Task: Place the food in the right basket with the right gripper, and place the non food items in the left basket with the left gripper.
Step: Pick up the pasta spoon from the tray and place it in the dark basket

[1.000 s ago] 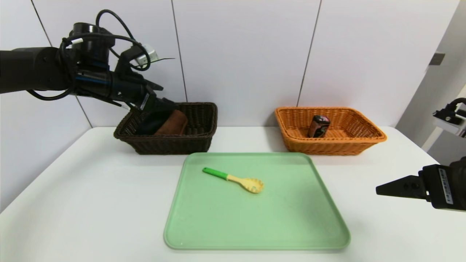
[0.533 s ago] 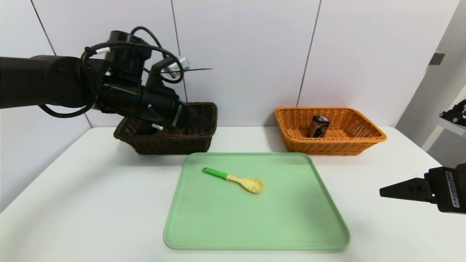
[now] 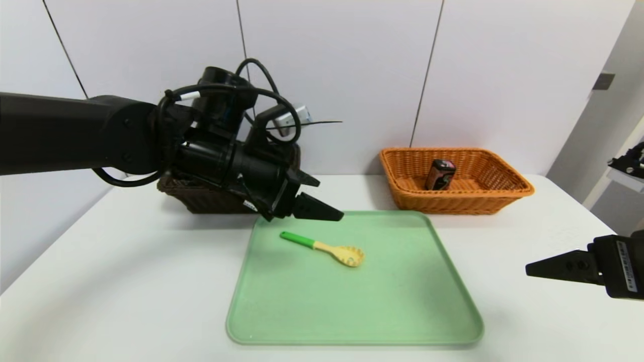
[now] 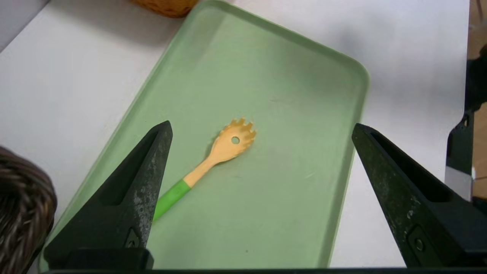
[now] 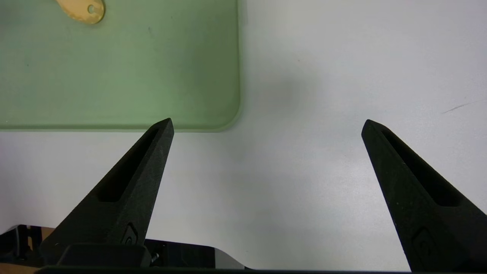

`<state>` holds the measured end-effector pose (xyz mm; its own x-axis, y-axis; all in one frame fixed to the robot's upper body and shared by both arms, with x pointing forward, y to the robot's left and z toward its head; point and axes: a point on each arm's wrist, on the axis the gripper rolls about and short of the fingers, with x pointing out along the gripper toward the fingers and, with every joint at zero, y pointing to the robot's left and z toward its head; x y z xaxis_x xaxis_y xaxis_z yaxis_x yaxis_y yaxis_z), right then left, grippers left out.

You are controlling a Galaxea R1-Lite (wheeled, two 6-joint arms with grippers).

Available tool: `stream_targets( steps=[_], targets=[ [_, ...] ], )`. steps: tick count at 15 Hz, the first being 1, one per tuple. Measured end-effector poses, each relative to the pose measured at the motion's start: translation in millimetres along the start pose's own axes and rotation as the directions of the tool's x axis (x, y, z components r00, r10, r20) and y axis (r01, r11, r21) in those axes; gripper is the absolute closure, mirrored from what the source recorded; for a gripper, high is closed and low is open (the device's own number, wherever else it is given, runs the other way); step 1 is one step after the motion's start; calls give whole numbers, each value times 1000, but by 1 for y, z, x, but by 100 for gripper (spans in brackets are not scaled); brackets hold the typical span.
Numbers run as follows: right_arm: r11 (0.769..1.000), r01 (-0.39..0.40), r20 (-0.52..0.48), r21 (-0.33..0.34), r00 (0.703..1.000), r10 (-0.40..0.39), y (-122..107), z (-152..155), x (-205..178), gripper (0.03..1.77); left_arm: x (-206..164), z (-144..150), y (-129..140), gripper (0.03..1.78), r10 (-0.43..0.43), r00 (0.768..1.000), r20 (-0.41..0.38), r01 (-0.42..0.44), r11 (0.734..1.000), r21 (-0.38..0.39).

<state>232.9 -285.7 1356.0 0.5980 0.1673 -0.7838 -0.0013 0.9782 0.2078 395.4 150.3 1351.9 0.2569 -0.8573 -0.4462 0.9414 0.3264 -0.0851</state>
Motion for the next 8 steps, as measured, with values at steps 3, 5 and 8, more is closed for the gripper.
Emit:
stream_targets(
  steps=[3, 5, 8],
  targets=[
    [1000, 1, 0, -1, 1000, -1, 0, 0, 0, 9, 21, -18, 5, 14, -58, 997, -53, 66, 984, 165],
    [1000, 0, 4, 0, 1000, 0, 0, -1, -1, 9, 34, -31, 11, 13, -112, 991, -72, 126, 962, 242],
    [1000, 3, 8, 4, 1000, -3, -2, -2, -2, 9, 50, -46, 20, 12, -131, 985, -114, 159, 942, 297]
  ],
)
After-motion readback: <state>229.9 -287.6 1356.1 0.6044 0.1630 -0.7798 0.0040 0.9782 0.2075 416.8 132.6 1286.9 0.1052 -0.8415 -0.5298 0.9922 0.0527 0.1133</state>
